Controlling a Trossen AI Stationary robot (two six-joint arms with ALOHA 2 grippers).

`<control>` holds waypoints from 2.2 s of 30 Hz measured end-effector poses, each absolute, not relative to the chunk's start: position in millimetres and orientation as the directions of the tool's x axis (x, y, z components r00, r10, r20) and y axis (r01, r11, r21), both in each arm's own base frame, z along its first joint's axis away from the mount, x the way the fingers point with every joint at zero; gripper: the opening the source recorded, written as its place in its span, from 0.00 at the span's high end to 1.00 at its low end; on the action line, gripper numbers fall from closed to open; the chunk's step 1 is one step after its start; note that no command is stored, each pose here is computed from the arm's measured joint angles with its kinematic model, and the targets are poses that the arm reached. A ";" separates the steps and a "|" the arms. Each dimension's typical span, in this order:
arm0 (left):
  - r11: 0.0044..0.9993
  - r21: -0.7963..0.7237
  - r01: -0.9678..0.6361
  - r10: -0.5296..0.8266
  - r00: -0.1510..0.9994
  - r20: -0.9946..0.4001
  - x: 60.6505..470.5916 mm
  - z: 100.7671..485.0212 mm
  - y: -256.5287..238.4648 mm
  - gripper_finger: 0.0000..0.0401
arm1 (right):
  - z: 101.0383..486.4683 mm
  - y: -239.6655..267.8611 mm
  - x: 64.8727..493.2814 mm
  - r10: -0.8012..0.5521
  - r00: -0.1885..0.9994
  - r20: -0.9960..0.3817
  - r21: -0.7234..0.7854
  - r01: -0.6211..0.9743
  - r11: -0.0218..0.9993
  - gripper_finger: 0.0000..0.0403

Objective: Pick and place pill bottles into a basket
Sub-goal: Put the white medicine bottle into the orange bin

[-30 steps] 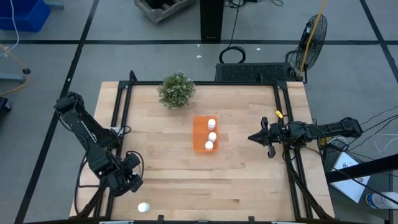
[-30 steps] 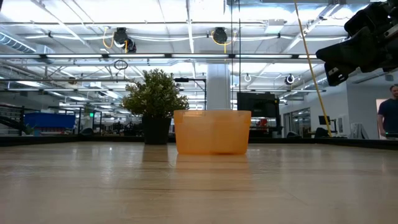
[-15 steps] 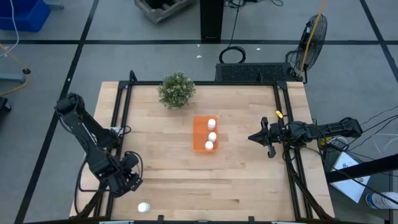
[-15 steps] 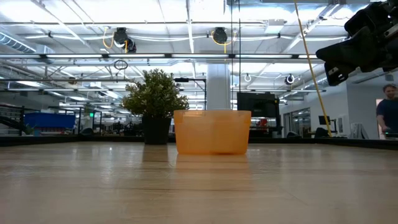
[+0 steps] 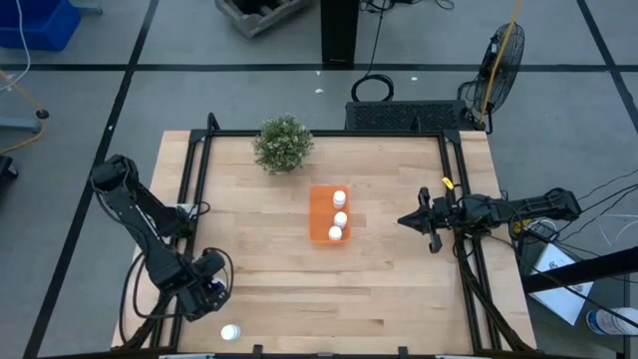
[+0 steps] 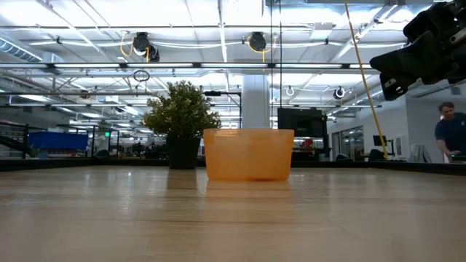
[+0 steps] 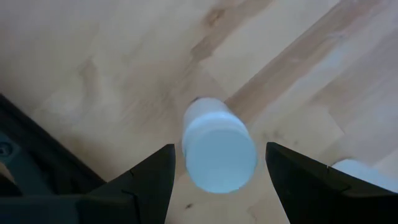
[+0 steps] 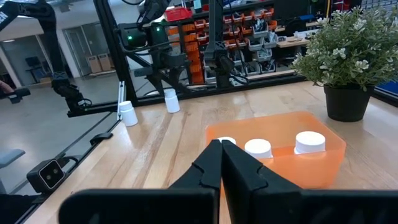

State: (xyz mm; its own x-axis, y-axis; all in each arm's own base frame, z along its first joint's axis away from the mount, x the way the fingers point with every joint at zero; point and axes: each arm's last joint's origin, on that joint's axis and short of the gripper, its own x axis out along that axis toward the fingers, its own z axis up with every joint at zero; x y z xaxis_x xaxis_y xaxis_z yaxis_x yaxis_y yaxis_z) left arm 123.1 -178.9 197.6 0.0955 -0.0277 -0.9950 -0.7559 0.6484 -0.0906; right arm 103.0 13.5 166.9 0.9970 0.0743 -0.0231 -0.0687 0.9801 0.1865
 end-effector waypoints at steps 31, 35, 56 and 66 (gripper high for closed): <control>0.659 -0.120 -0.743 -0.017 0.145 -0.989 124.0 187.3 -175.7 0.57 | 167.0 13.5 103.0 0.074 0.997 -0.023 0.186 -0.069 0.980 1.00; 0.668 -0.143 -0.731 0.032 0.220 -0.975 131.0 189.6 -169.0 0.57 | 166.9 13.5 103.0 0.074 0.997 -0.023 0.186 -0.069 0.980 1.00; 0.834 0.001 -0.551 0.163 0.247 -0.955 197.0 195.4 -87.5 0.57 | 166.9 13.5 103.0 0.074 0.997 -0.023 0.186 -0.069 0.980 1.00; 0.890 -0.062 -0.452 0.186 0.482 -0.856 234.9 270.5 -39.8 0.57 | 167.0 13.5 103.0 0.074 0.997 -0.023 0.186 -0.069 0.980 1.00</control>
